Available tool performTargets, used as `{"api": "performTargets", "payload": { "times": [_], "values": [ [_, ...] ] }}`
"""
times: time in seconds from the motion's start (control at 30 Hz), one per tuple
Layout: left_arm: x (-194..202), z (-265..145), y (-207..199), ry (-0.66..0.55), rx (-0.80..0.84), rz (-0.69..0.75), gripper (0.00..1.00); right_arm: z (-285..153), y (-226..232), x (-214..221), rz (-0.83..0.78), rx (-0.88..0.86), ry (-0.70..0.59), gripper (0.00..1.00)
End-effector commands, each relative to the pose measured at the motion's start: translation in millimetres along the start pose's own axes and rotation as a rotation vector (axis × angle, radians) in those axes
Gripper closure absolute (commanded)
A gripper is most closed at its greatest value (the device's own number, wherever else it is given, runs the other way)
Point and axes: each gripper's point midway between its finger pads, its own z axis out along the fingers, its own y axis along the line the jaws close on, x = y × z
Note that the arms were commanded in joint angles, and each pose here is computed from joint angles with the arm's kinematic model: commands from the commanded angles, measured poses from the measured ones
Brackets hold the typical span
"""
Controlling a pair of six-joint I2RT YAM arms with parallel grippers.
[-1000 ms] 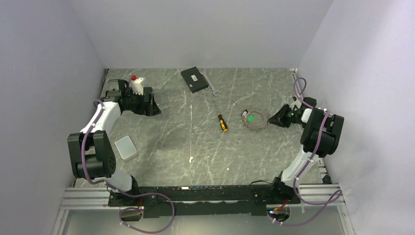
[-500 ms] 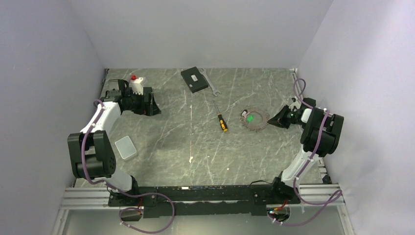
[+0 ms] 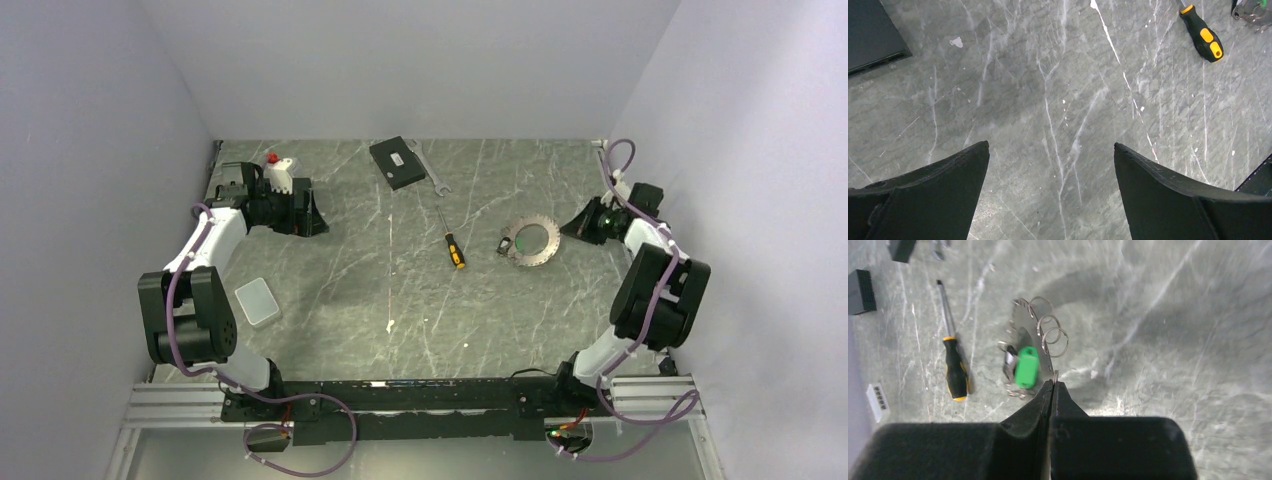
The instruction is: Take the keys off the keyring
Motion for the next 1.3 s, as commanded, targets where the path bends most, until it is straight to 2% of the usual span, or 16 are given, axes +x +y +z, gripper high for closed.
{"api": "performTargets", "payload": {
  "times": [0.0,0.47,0.7,0.97,1.27],
  "values": [
    [-16.2,-6.5,-5.3,-0.048,-0.001,0.025,0.01,-34.9,39.9,-50.0,-0.239,-0.053,-0.148,1.0],
    [-18.8,-8.8,-11.2,-0.054,0.023,0.023,0.01,-77.9,119.7,-71.0,-0.501,-0.1,-0.291,1.0],
    [-34.9,-19.4,-31.2,-0.088,0.1,0.06,0.01,-93.1,170.2,-72.0,-0.596,-0.167,-0.313,1.0],
    [-65.6,-41.7,-96.4,-0.142,0.304,0.208,0.01,-114.5,237.7,-58.4,-0.691,-0.327,-0.306,1.0],
    [-86.3,-45.7,-191.6,-0.153,0.581,0.392,0.01,-124.5,303.9,-11.7,-0.774,-0.54,-0.219,1.0]
  ]
}}
